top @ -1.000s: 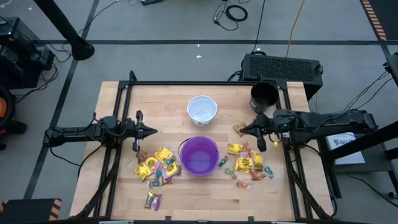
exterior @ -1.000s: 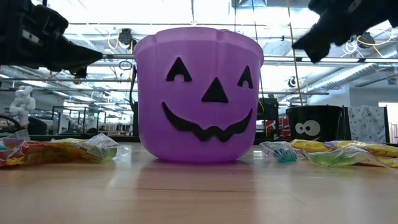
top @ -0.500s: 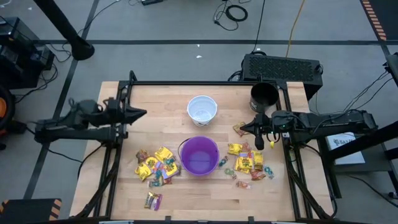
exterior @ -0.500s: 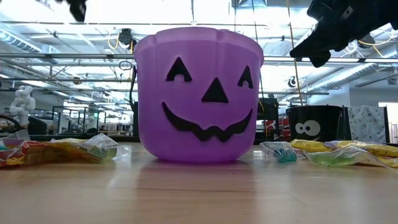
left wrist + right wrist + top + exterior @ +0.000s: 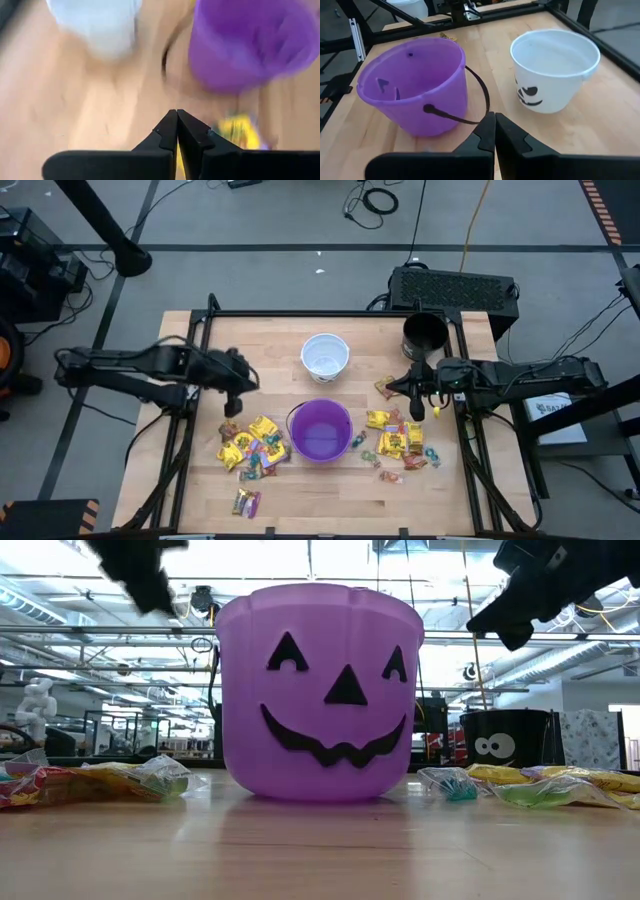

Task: Sort candy by brand, put in halloween buckets
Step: Put the gold candy into the black bucket

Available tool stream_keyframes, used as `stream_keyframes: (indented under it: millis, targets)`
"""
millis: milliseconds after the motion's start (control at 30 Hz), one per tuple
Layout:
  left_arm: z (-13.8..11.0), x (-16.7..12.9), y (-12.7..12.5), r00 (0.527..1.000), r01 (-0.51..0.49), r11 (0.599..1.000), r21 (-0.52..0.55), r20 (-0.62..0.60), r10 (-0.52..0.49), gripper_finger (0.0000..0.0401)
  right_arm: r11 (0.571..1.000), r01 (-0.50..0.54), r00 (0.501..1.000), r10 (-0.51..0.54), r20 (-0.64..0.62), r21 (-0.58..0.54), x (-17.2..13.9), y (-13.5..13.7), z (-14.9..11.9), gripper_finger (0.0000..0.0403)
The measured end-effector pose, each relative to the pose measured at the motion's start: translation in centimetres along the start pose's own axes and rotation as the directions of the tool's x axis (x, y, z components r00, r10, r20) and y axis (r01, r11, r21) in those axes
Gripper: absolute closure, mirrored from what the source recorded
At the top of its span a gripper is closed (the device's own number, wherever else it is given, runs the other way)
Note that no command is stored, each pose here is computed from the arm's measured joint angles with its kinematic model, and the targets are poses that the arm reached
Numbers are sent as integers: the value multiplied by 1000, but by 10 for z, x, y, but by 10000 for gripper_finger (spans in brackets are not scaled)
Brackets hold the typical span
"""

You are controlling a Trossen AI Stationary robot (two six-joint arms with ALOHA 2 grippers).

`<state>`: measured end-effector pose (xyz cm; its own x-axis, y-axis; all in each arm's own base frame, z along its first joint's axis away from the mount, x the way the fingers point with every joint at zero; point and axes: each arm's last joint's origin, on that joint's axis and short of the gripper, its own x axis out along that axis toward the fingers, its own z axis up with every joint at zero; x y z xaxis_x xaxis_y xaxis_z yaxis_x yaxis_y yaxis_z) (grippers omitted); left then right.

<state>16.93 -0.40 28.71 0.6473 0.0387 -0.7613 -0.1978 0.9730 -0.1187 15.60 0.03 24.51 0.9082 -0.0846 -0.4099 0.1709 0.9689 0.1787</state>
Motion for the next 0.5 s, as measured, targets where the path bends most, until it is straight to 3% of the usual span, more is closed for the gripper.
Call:
stream_keyframes:
  millis: [167,300,367,500]
  targets:
    - [-34,15,-5,975,-54,981,-187,-224,11,386,999,16,998,-14,-58,36,0,-1,-6,403]
    - [-56,11,-7,903,-181,917,-356,-429,12,386,998,24,997,-20,-78,53,1,-2,-7,403]
    - [-63,7,-9,875,-254,877,-408,-484,28,386,998,26,996,-22,-86,52,3,-2,-8,403]
    - [-67,6,-19,870,-254,854,-454,-492,-2,372,998,35,994,-30,-108,46,8,-2,-10,403]
